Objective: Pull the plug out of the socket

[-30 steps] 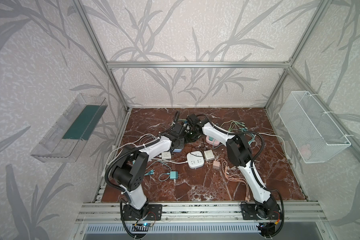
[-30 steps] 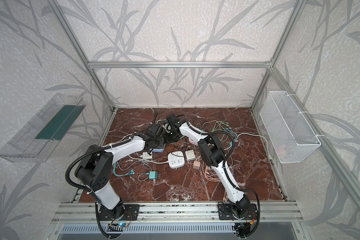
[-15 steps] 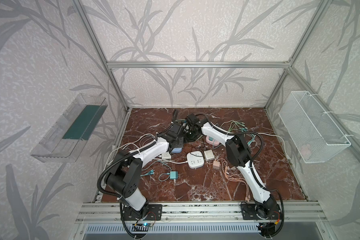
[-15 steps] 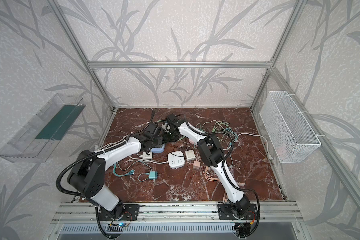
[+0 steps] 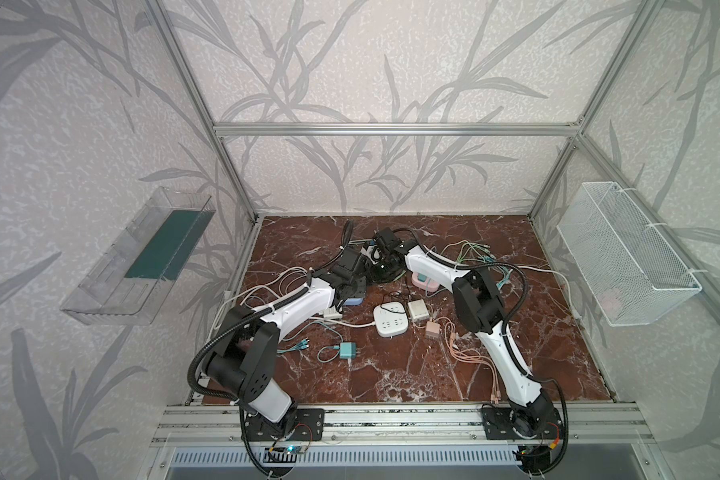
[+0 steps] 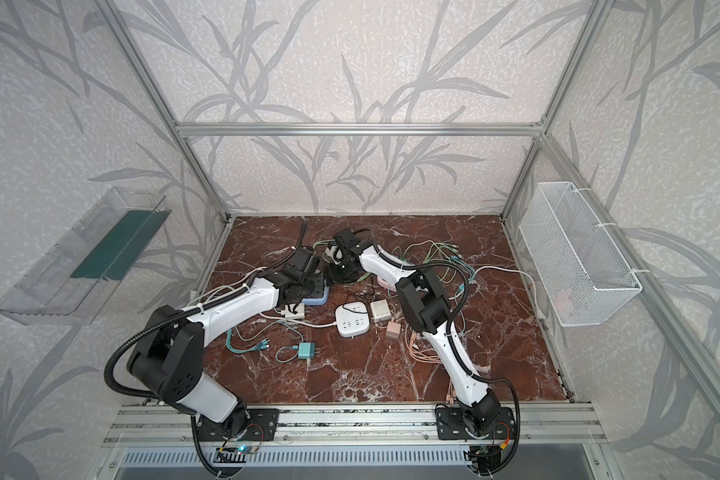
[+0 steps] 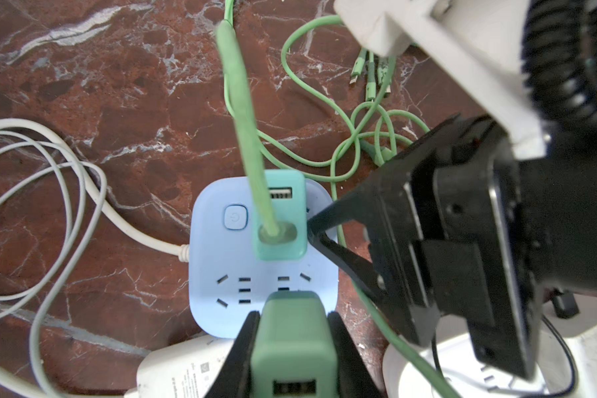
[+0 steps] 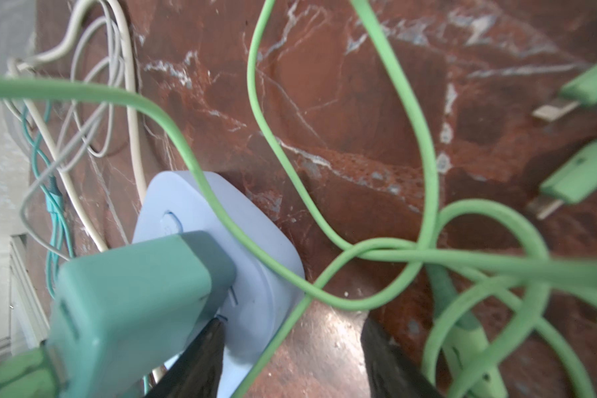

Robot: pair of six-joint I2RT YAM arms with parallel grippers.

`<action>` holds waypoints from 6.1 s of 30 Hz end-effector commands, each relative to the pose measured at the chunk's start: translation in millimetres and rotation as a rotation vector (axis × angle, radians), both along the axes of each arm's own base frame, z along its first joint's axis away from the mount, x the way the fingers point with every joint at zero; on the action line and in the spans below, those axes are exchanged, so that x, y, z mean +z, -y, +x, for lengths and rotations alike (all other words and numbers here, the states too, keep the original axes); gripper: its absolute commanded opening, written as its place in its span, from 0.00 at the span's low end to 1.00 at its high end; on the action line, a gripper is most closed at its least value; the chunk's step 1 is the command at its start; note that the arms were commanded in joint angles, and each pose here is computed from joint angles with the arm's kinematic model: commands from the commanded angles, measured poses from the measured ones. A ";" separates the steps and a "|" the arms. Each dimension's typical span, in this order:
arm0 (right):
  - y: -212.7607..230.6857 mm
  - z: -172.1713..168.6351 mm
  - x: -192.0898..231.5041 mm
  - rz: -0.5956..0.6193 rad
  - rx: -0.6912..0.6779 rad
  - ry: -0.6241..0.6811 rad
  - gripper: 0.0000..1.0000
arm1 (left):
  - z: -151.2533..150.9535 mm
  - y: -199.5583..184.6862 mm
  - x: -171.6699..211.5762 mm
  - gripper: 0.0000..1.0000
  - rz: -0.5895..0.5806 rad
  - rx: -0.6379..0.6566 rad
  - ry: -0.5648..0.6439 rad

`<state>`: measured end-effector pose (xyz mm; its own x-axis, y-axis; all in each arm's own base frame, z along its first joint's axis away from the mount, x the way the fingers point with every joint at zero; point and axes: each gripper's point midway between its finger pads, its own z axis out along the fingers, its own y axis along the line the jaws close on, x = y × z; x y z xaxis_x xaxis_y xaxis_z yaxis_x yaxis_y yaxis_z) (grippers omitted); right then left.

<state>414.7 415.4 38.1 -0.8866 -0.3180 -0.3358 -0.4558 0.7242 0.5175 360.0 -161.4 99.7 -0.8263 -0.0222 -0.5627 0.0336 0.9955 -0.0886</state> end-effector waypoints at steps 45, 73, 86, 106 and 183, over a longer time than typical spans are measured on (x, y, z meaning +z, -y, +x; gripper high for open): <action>56.7 12.6 57.0 0.118 -0.162 0.078 0.77 | -44.1 6.1 -43.9 0.34 0.351 -0.016 -0.195; 70.0 13.5 53.9 0.128 -0.188 0.062 0.76 | -49.3 49.5 -28.9 0.78 0.334 -0.134 -0.206; 67.5 10.1 56.3 0.136 -0.171 0.045 0.70 | -67.0 38.6 -7.3 0.77 0.320 -0.128 -0.229; 51.5 -8.7 59.0 0.141 -0.112 0.041 0.59 | -55.4 33.2 29.4 0.63 0.202 -0.074 -0.082; -8.2 -25.8 -5.8 0.133 -0.076 -0.142 0.45 | 53.5 -11.7 -41.2 0.25 0.135 0.042 -0.092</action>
